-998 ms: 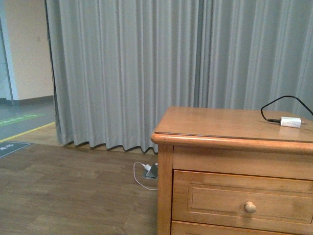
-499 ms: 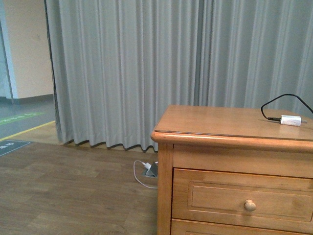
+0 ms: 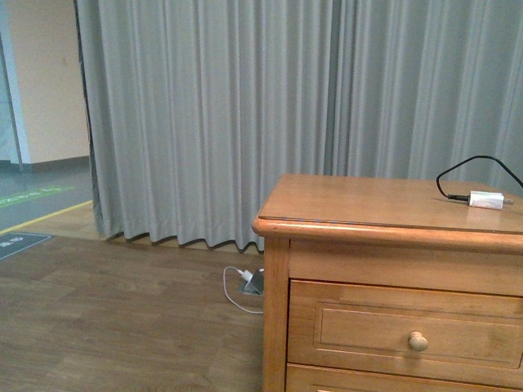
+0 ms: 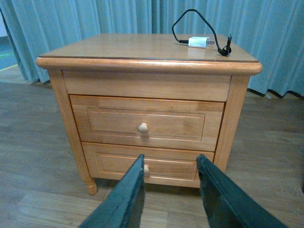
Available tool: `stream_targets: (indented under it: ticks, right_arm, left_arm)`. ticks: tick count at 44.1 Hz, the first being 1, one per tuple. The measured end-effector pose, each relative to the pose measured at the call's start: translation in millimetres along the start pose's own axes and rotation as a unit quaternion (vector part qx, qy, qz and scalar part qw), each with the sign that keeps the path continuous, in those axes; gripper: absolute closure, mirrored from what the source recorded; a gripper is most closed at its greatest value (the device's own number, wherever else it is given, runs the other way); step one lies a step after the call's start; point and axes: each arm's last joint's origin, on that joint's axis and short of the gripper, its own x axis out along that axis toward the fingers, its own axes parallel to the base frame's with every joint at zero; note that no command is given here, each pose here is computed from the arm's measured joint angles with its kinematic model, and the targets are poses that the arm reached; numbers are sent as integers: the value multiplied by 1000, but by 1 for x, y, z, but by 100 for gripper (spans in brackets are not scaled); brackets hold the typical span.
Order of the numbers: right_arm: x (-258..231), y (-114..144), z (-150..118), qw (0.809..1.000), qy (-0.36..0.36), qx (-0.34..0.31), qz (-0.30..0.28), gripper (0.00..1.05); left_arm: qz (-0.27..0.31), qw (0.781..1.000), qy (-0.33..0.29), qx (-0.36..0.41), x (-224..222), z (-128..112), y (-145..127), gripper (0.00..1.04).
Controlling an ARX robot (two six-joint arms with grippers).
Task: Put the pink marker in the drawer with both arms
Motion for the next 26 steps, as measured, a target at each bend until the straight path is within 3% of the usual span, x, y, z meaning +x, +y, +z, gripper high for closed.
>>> stream_targets:
  ticks: [11, 15, 26]
  right_arm:
    - [0, 0, 0, 1000, 0, 0, 0, 28]
    - [0, 0, 0, 1000, 0, 0, 0, 9]
    - [0, 0, 0, 1000, 0, 0, 0, 8]
  left_arm:
    - [0, 1000, 0, 0, 0, 0, 0, 6]
    - [0, 1000, 0, 0, 0, 0, 0, 6]
    - [0, 1000, 0, 0, 0, 0, 0, 6]
